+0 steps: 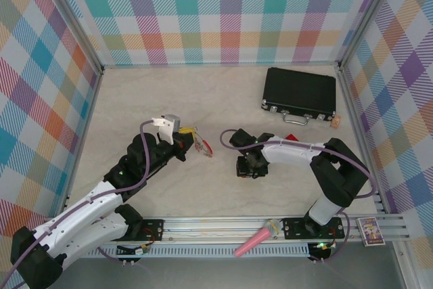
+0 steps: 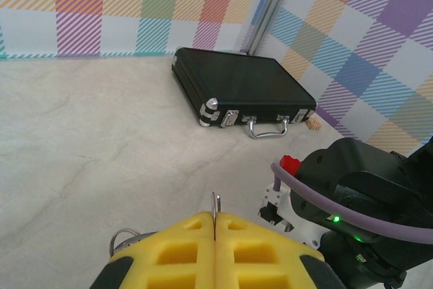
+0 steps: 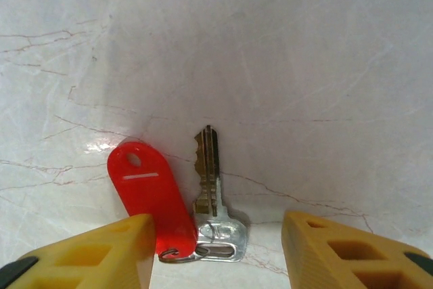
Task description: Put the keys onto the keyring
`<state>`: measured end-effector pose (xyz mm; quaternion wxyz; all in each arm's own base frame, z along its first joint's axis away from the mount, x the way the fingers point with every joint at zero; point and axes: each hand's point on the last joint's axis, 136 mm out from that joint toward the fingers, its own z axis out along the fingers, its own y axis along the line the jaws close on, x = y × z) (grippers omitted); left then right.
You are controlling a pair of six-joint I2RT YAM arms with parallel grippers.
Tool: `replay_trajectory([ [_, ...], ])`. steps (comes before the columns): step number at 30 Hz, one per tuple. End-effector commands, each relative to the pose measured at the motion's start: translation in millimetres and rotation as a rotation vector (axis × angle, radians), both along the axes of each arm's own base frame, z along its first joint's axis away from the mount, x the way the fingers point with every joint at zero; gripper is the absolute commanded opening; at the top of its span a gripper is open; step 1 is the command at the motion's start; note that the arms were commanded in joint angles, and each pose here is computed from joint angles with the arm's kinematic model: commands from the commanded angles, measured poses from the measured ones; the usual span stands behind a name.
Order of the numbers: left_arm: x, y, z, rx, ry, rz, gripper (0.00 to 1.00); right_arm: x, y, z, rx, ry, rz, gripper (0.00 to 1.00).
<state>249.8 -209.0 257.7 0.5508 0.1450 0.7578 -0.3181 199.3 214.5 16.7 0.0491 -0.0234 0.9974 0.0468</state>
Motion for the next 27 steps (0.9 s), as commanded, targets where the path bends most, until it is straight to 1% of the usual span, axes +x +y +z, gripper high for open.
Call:
replay_trajectory([
  [1, 0.6, 1.3, 11.5, -0.029, -0.048, 0.003, 0.0, -7.9, -10.0, 1.9, -0.023, 0.002, -0.017, 0.5],
  [15, 0.9, 0.7, 11.1, -0.03, -0.045, 0.002, 0.0, -22.0, -31.5, 4.8, -0.044, -0.004, -0.054, 0.48],
  [17, 0.8, 0.3, 11.2, -0.031, -0.045, 0.0, 0.0, -22.5, -30.3, 5.9, -0.03, -0.006, -0.061, 0.48],
  [20, 0.6, 0.1, 11.6, -0.031, -0.045, -0.002, 0.0, -19.8, -22.9, 12.1, 0.02, -0.022, -0.079, 0.48],
  [24, 0.2, 0.8, 12.6, -0.038, -0.047, 0.0, 0.0, -15.7, -11.5, 25.7, 0.129, -0.06, -0.135, 0.47],
  [27, -0.3, -0.2, 12.8, -0.046, -0.046, -0.005, 0.0, -16.0, -5.1, 32.1, 0.233, -0.077, -0.218, 0.43],
])
